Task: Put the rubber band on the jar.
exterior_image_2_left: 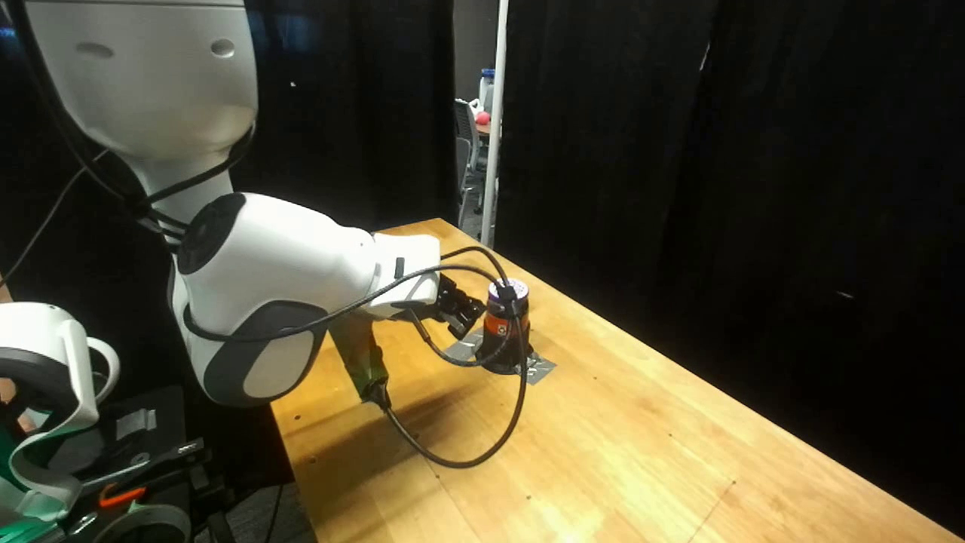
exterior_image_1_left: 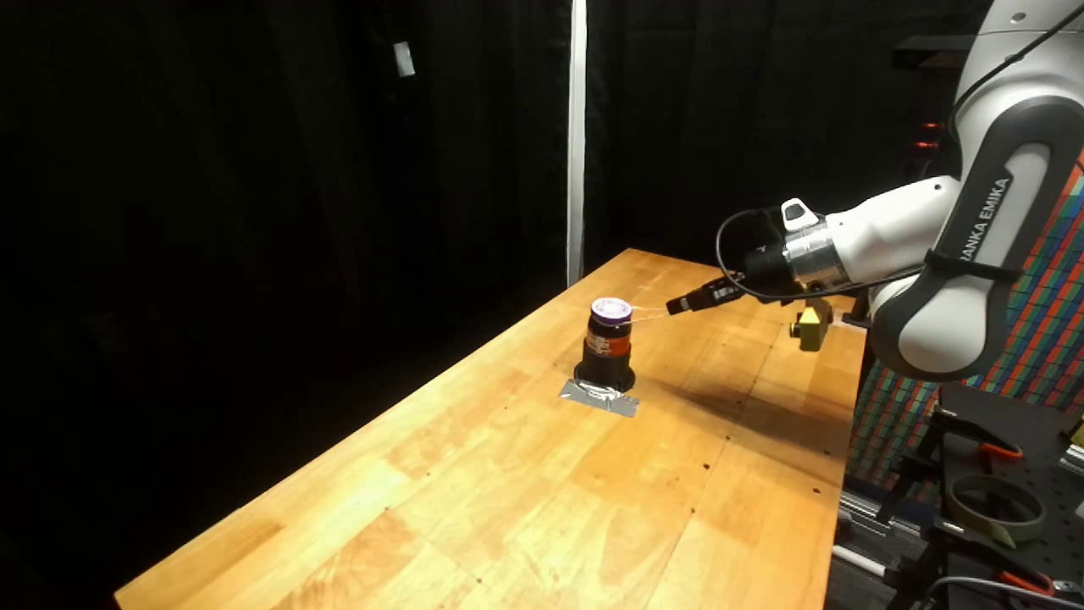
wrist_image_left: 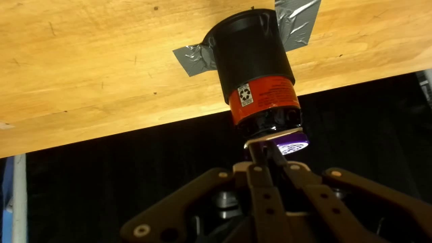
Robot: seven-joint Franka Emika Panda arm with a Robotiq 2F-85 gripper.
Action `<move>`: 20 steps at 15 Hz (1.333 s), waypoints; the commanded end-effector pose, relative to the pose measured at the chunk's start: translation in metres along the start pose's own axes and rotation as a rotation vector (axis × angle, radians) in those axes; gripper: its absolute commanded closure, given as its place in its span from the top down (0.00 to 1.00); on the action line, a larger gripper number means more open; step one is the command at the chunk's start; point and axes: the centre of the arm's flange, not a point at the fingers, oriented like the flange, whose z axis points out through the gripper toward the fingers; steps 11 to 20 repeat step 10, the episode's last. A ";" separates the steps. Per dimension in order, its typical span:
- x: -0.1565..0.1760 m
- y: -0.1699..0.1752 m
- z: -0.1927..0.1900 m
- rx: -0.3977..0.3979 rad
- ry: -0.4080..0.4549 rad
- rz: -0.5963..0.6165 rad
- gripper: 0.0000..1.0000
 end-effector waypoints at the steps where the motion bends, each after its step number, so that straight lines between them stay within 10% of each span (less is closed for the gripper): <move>1: -0.008 0.006 -0.010 0.014 0.054 0.009 0.11; 6: -0.008 0.007 -0.011 0.003 -0.041 0.006 0.56; 7: -0.010 0.005 -0.002 -0.004 0.003 0.006 0.38; 10: -0.014 0.005 0.001 -0.010 -0.038 0.005 0.56; 20: -0.014 0.005 0.001 -0.010 -0.038 0.005 0.56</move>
